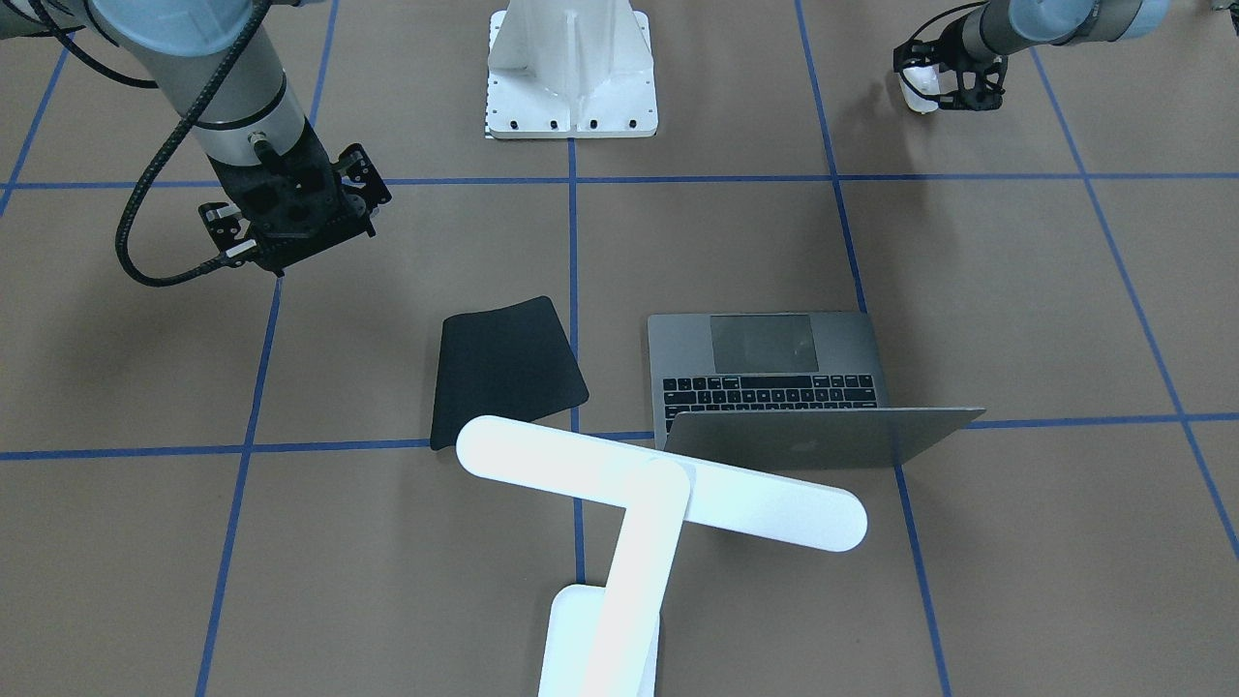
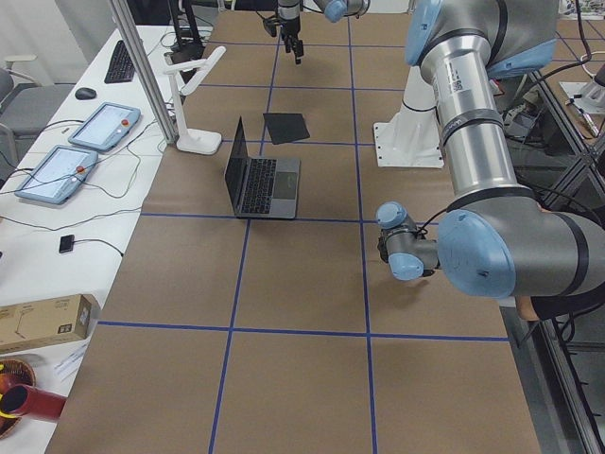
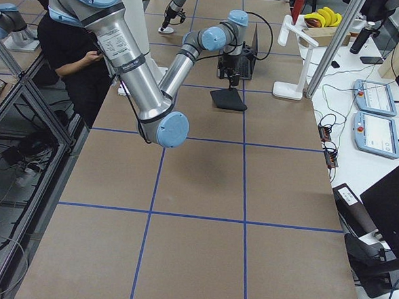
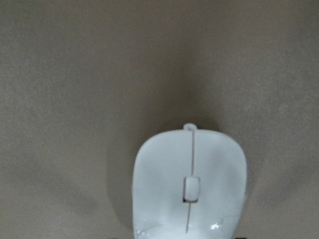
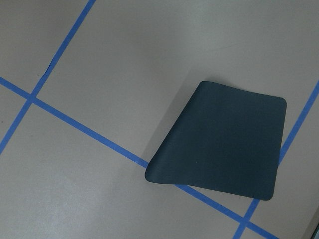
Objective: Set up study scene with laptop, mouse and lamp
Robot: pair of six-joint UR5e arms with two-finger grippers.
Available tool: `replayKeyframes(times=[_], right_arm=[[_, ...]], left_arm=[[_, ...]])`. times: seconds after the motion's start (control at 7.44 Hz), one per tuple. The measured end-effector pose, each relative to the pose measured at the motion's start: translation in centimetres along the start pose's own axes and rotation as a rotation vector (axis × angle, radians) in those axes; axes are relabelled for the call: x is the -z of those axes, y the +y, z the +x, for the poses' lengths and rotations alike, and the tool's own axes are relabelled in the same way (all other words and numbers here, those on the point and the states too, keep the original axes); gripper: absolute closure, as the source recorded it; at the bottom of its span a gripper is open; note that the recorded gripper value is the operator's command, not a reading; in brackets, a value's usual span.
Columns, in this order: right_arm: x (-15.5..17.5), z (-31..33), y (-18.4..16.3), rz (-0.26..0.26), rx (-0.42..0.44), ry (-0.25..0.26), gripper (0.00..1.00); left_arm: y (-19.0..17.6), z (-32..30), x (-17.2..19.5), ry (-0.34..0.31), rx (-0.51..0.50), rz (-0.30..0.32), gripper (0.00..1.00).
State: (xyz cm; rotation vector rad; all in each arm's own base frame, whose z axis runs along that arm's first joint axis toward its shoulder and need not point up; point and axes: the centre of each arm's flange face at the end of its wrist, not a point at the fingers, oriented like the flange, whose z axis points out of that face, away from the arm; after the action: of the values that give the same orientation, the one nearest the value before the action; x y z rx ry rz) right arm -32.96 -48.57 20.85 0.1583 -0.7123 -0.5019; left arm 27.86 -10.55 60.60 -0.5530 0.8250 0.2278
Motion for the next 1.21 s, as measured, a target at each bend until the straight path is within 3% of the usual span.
replayKeyframes(times=[0.54,0.94,1.21], right_arm=[[-0.09,0.06,0.01,-0.002,-0.001,0.001,0.0],[-0.05,-0.1,-0.02,-0.001,0.002,0.0,0.0],[0.02,-0.15,-0.02,0.001,0.003,-0.001,0.0]], left_arm=[[-0.38,0.2,0.2,0.004,0.001,0.02,0.19],[-0.62,0.15,0.33,0.004,0.006,0.03,0.31],[-0.66,0.16,0.39,0.005,0.006,0.032,0.32]])
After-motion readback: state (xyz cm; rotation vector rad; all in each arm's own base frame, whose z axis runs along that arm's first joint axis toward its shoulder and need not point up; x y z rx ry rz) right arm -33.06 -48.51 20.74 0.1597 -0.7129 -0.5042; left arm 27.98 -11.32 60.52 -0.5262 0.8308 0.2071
